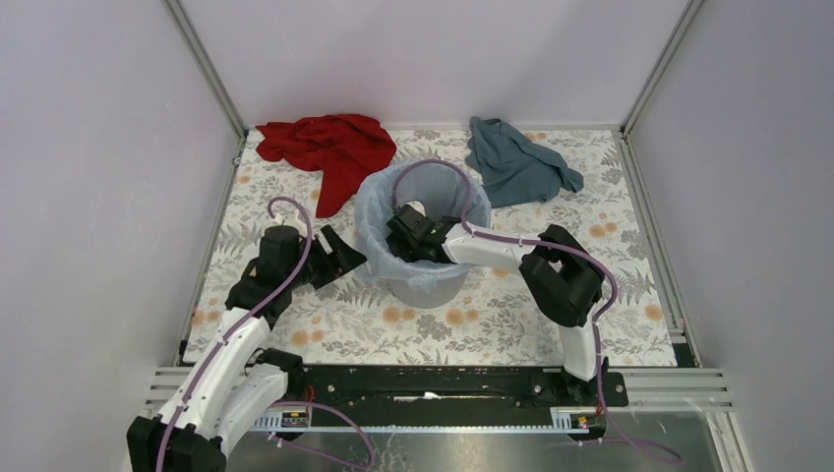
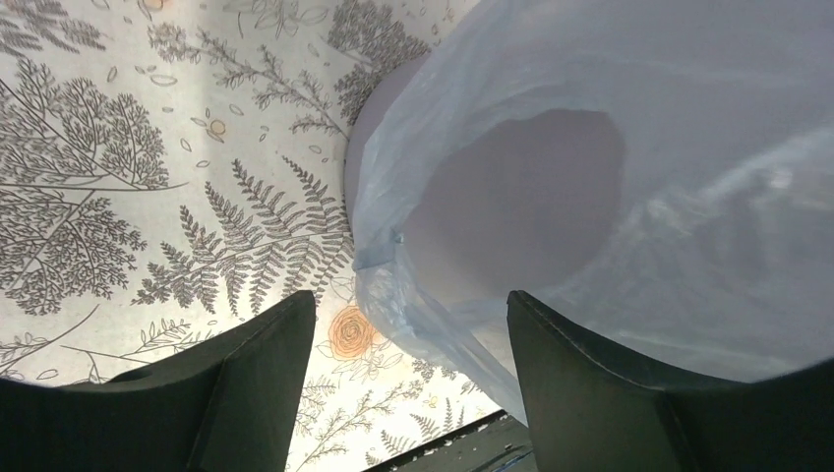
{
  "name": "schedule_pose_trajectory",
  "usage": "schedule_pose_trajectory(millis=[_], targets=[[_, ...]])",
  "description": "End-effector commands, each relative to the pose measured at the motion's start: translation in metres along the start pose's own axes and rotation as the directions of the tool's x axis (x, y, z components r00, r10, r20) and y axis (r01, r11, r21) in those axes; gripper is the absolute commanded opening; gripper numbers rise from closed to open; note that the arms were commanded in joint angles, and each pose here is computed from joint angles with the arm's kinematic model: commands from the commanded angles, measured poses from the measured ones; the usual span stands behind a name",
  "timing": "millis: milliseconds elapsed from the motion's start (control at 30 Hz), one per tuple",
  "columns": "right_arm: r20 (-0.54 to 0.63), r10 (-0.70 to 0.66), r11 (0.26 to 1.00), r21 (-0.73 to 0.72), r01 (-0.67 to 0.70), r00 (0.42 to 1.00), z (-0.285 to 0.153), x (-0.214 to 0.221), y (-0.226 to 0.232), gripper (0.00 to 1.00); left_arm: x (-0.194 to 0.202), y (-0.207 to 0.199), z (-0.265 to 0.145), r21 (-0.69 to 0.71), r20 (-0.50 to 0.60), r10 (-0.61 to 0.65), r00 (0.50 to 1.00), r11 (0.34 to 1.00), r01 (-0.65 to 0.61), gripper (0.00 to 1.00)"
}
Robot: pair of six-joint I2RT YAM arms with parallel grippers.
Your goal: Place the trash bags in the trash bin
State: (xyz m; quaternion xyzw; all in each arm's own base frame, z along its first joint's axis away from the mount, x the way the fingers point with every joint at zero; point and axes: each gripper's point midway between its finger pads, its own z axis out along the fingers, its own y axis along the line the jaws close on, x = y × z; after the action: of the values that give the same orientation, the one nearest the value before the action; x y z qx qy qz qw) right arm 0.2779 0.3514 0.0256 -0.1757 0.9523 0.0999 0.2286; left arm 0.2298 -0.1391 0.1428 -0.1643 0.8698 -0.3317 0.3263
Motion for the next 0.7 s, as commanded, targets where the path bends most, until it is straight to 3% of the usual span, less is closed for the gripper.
schedule_pose_trajectory(millis=[0, 267, 667], targets=[[-0.049, -0.036, 0.999, -0.01, 0.036, 0.998, 0.023, 0.019, -0.001, 1.0, -0.027, -0.023, -0.025, 0.024, 0.102, 0.067, 0.993, 0.997, -0.07, 0.77], [0.077, -0.008, 0.994, -0.109, 0.016, 0.997, -0.053, -0.028, 0.019, 1.0, -0.033, -0.036, -0.041, 0.055, 0.135, 0.082, 0.987, 0.994, -0.09, 0.79], [0.185, -0.027, 0.995, -0.092, 0.044, 0.982, -0.097, -0.066, 0.018, 1.0, -0.056, -0.074, -0.082, 0.105, 0.218, 0.155, 0.964, 0.978, -0.181, 0.86]])
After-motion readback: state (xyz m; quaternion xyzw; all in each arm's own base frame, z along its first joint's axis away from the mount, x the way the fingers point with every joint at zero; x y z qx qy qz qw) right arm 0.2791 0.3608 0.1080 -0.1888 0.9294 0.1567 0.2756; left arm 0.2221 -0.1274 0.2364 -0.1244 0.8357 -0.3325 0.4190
